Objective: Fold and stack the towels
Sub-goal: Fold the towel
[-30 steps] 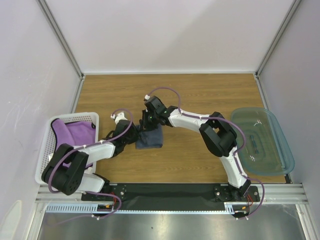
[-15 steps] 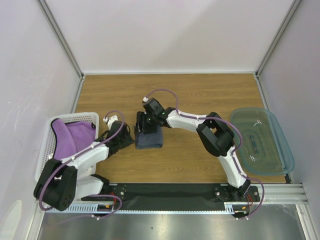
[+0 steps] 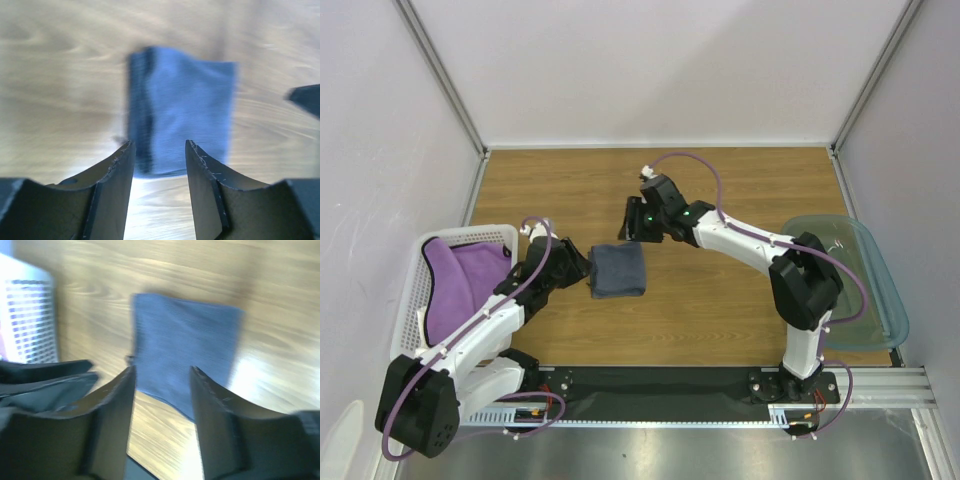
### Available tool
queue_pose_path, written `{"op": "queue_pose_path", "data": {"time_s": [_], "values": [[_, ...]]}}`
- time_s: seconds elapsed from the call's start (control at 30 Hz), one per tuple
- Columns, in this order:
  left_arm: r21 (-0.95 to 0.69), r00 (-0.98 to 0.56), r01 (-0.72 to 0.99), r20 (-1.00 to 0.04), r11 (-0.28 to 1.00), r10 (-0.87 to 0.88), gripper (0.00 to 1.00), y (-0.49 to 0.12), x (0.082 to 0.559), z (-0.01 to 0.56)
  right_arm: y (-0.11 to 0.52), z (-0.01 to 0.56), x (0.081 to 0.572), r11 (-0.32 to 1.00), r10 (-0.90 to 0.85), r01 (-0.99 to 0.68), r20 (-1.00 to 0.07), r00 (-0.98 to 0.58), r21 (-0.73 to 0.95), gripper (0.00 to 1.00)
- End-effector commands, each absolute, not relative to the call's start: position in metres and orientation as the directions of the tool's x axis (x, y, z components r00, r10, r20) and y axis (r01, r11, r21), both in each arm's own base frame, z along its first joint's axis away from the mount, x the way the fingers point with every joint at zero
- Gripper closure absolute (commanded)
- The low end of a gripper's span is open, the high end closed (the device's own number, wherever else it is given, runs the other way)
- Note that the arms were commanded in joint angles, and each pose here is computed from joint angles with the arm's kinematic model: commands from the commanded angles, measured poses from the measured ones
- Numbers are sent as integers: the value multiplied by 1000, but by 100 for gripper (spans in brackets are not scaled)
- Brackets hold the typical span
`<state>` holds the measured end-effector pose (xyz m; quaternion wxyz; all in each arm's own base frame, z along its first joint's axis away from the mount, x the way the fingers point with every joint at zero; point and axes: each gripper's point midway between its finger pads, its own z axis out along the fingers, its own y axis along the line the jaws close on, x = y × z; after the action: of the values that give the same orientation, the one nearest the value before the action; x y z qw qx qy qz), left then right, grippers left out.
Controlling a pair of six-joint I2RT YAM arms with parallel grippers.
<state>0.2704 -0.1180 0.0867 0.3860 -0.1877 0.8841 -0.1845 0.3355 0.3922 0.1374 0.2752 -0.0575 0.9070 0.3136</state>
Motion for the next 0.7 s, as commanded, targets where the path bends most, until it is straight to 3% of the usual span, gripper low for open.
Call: {"op": "queue_pose_path", "data": {"time_s": [0.0,0.07,0.2,0.67], "values": [[-600,-591,31,-656,799,-469,50,-157,287,139,357,133,344,841,115,-222,-565,-817,493,51],[-627,-594,73,-652,776,-471,52,-168,291,145,348,128,345,842,134,-201,-553,-822,502,62],[-659,-625,110,-628,744,-464,54,-188,291,138,342,118,339,840,135,-192,-538,-832,508,73],[-610,-750,-120,-462,783,-474,59,-167,243,31,368,94,313,798,48,-256,-480,-876,546,77]]}}
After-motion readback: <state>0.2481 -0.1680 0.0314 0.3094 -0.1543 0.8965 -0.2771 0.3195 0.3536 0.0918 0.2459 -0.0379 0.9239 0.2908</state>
